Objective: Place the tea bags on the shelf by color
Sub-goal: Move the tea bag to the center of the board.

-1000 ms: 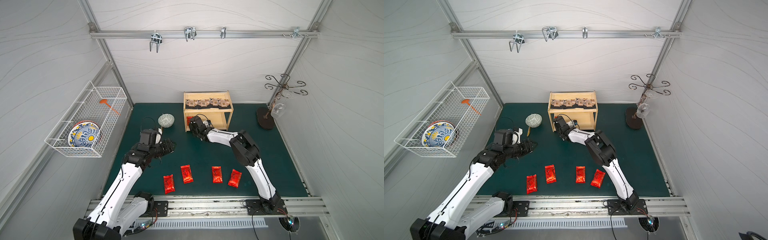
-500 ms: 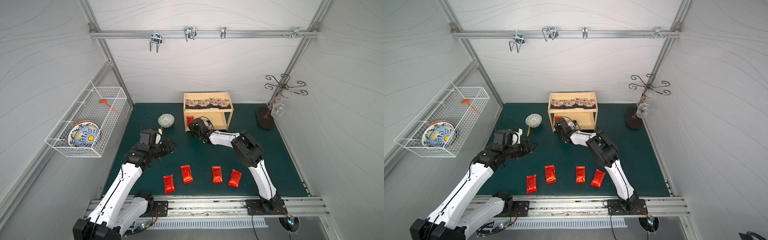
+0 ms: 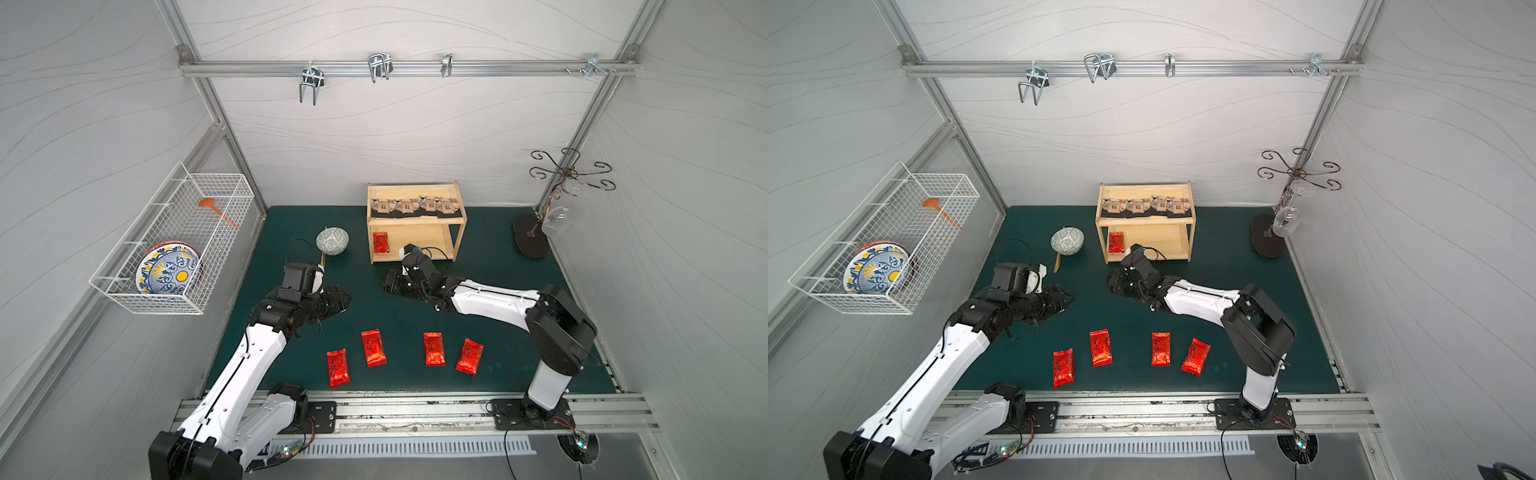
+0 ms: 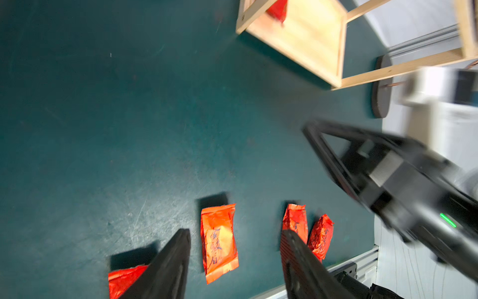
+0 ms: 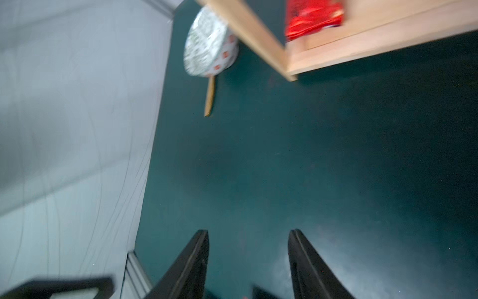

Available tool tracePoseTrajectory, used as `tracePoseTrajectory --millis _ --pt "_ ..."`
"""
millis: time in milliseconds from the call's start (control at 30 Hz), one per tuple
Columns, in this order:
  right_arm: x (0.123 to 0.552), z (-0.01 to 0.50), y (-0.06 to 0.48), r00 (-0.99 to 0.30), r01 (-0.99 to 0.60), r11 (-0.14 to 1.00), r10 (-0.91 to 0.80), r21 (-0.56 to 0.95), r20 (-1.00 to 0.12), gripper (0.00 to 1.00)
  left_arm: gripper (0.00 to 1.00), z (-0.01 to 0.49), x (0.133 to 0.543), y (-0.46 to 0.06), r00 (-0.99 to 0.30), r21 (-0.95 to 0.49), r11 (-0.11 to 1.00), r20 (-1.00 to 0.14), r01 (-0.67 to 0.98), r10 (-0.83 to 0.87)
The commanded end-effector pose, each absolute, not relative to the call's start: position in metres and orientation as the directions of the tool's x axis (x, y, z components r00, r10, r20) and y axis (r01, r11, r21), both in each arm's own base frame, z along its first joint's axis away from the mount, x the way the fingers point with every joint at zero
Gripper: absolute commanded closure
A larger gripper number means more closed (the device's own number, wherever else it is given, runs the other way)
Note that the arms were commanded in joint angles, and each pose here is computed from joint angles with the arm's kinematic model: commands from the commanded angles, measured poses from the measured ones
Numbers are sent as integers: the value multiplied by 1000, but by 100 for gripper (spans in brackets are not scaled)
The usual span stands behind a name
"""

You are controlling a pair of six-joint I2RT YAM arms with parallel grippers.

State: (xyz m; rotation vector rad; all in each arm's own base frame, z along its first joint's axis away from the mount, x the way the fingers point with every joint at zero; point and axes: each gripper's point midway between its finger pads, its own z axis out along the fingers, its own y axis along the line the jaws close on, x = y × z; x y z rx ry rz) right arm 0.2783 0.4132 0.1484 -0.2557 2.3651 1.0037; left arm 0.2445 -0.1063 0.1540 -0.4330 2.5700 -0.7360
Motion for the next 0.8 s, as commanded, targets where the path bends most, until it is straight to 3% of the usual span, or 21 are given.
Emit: tracePoseTrajectory --millis 0,100,167,267,433,767 --pt "225 119 399 -676 -667 681 -381 303 -630 46 38 133 234 -113 -883 -580 777 -199 -243 -424" --pt "175 111 406 -486 -839 508 -539 195 -688 43 38 114 229 -118 -889 -589 749 -109 -303 -445" --pt "149 104 408 -368 -902 417 -606 113 -705 34 38 101 229 -119 -886 -577 741 -60 -344 -459" --pt "131 88 407 -278 -933 358 -675 26 -684 23 37 86 232 -126 -881 -589 711 4 -385 -474" --pt "118 64 405 -229 -949 314 -731 -19 -643 11 36 72 238 -130 -868 -596 682 53 -423 -493" --pt "129 30 406 -286 -939 343 -753 17 -593 10 35 62 248 -130 -860 -603 668 61 -436 -507"
